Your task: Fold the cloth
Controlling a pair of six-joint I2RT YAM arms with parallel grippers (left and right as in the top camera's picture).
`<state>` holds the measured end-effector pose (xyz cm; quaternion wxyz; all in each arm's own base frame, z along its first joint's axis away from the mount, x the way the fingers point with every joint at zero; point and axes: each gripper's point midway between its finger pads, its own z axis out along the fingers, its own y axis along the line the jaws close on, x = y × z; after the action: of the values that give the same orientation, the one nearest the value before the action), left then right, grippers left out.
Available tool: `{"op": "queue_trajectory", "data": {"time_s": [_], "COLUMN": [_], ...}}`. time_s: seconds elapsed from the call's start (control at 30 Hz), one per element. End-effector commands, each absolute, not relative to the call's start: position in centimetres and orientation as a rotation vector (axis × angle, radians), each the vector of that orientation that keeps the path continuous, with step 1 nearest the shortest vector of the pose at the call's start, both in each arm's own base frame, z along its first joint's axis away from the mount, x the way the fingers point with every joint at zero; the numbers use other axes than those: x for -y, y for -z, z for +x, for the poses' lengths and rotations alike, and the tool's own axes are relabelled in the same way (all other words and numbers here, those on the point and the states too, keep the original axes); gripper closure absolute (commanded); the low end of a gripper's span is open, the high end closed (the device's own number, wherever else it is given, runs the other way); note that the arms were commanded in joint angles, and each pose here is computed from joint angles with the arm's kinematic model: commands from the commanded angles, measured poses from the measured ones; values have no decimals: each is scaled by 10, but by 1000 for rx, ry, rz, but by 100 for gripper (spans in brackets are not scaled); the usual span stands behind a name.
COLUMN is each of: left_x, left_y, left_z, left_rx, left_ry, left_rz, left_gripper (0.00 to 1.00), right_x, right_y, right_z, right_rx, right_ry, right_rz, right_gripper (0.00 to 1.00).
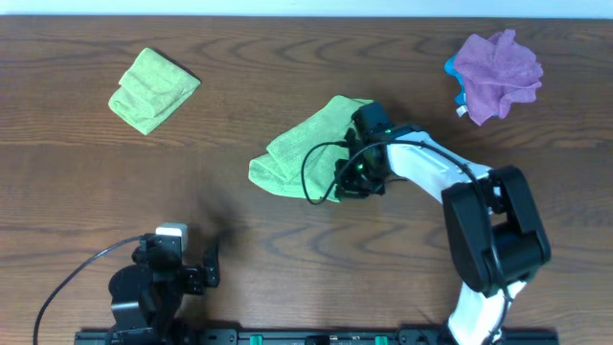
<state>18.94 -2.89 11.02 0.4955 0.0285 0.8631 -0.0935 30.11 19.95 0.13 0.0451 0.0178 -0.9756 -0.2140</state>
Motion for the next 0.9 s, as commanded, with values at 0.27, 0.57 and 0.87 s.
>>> {"op": "queue_trajectory", "data": {"time_s": [0.27,0.57,0.87], "left_x": [65,81,81], "left_y": [-148,-151,-148], "left_z": [198,203,209], "left_rx": [-1961,-1991,-2004], "left_ry": [658,815,815], "left_rz": [-90,-89,-95], "left_gripper": [5,4,5], "right_x": [-96,-41,-150], "right_y": [-89,-89,-102], "right_z": [306,287,314], "right_rx": [3303,3210,3325], "right_ry": [125,-80,436], "right_rz": [-36,-207,490], "right_gripper": [99,62,39]}}
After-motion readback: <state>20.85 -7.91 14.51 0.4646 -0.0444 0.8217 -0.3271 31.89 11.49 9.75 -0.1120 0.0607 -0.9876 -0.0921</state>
